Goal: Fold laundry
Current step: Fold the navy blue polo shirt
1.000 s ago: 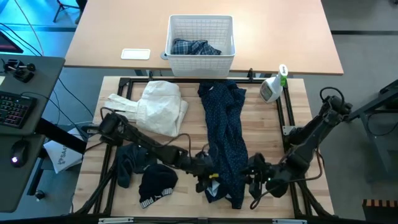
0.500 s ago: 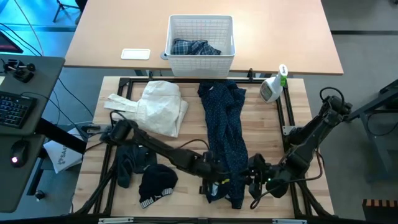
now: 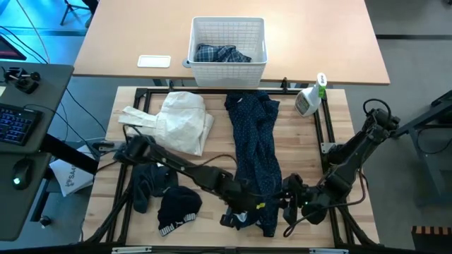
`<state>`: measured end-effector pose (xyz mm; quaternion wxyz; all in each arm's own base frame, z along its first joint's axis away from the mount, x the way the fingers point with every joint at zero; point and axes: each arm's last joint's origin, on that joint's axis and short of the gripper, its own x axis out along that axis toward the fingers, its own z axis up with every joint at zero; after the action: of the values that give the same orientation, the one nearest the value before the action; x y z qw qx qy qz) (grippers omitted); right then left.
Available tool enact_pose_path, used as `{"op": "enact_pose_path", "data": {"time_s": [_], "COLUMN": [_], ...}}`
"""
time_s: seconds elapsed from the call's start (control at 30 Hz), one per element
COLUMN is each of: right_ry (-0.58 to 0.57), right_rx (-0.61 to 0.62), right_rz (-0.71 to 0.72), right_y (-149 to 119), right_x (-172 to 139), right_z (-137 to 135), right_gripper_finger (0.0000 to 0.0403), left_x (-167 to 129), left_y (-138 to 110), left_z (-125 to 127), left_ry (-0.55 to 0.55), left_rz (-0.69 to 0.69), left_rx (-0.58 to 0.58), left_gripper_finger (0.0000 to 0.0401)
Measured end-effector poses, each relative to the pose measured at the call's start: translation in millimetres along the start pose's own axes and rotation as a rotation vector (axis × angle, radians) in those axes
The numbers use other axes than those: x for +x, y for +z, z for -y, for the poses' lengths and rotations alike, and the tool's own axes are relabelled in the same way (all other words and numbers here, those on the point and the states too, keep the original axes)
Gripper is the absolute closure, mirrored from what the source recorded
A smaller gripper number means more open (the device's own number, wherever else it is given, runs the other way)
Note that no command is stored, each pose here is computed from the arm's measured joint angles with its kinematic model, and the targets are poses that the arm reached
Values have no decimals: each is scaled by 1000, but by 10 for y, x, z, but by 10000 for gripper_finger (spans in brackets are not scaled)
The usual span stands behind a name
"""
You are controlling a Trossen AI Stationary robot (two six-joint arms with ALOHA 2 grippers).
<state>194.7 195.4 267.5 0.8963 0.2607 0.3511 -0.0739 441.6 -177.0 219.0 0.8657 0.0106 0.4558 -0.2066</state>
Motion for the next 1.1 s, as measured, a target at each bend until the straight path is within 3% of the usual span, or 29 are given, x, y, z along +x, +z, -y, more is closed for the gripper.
{"op": "enact_pose_path", "data": {"time_s": [0.13, 0.23, 0.33, 0.4, 0.47, 0.53, 0.67, 0.8, 0.87, 0.97, 1.1], "right_ry": [4, 1, -2, -6, -6, -8, -9, -13, -23, -36, -43], "right_rx": [12, 26, 40, 46, 58, 61, 59, 57, 52, 51, 46], "right_rz": [-1, -3, -6, 1, 13, 20, 19, 18, 30, 65, 67], "right_y": [-21, -49, -77, -95, -105, -114, -116, -117, -115, -106, -107], "right_x": [-14, -31, -47, -60, -69, -76, -77, -77, -77, -78, -78], "right_z": [-10, -12, -15, -16, -22, -23, -22, -19, -10, -5, 2], "right_gripper_finger": [272, 272, 272, 272, 272, 272, 272, 272, 272, 272, 272], "left_x": [263, 392, 384, 298, 153, 37, -20, 60, 167, 364, 477], "left_y": [-116, -185, -354, -403, -403, -363, -277, -158, -131, -158, -231], "left_z": [-92, -256, -556, -746, -872, -906, -788, -485, -332, -162, -174], "left_ry": [163, 338, 597, 675, 680, 627, 391, 56, -44, 29, 404], "left_rz": [-44, -69, -168, -180, -192, -199, -215, -137, -99, -72, -76], "left_rx": [41, -2, -197, -369, -463, -467, -295, -154, -74, 23, -1], "left_gripper_finger": [352, 334, 324, 321, 321, 321, 320, 320, 320, 320, 325]}}
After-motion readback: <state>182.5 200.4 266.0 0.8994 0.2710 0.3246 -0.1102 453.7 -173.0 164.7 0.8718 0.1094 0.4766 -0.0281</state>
